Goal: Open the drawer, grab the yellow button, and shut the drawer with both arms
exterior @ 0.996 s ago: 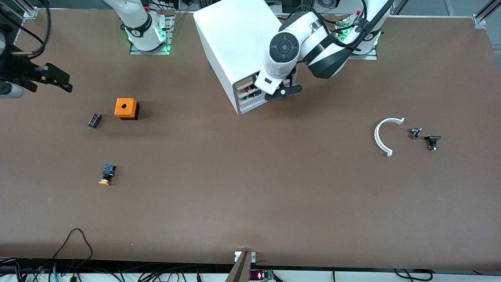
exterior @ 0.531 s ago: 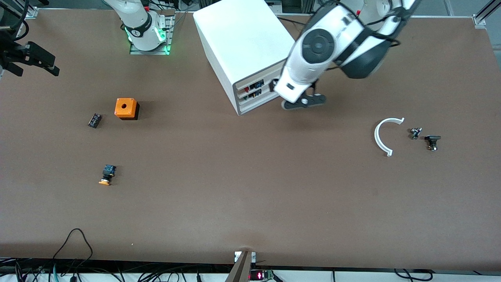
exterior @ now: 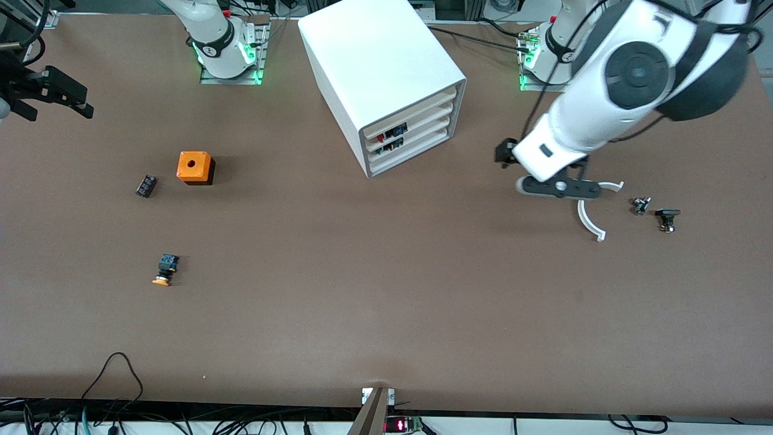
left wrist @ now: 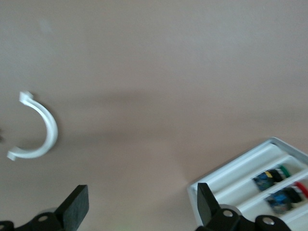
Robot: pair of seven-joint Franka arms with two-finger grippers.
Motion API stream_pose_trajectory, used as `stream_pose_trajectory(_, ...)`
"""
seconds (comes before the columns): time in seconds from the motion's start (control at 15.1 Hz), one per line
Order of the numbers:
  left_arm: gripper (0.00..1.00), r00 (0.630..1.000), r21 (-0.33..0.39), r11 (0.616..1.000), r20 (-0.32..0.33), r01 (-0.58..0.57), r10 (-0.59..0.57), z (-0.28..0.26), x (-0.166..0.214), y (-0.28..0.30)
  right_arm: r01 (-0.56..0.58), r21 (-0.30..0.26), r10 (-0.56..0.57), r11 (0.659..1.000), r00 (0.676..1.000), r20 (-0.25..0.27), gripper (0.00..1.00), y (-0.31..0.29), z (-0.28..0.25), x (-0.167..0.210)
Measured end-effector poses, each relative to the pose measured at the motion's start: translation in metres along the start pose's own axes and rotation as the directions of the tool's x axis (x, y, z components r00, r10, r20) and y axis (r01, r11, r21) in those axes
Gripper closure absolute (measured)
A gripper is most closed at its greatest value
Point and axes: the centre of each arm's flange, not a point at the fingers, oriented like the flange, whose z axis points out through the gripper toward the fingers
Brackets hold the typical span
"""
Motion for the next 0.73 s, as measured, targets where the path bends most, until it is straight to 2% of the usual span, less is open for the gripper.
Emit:
stream_pose_trajectory(0.2,0.00,0.995,0.045,0.995,-0.034,-0.089,0.090,-0.022,0.003,-0.073,-0.002,-0.003,0.002,1.000,1.000,-0.025,0.00,0.001,-0.002,0.003)
stream_pose_trajectory(0.46,0.00,0.983,0.059,0.985,-0.075,-0.161,0.165,-0.041,-0.007,-0.153,-0.001,-0.005,0.001,1.000,0.999,-0.054,0.00,0.001,-0.006,0.008)
stream_pose_trajectory(0.66,0.00,0.967,0.088,0.983,-0.183,-0.161,0.175,-0.063,-0.023,-0.171,-0.001,-0.004,0.001,1.000,0.998,-0.065,0.00,0.001,-0.011,0.015)
stream_pose_trajectory(0.73,0.00,0.964,0.094,0.982,-0.198,-0.163,0.179,-0.068,-0.030,-0.168,-0.001,-0.004,0.001,1.000,0.998,-0.065,0.00,0.001,-0.010,0.016)
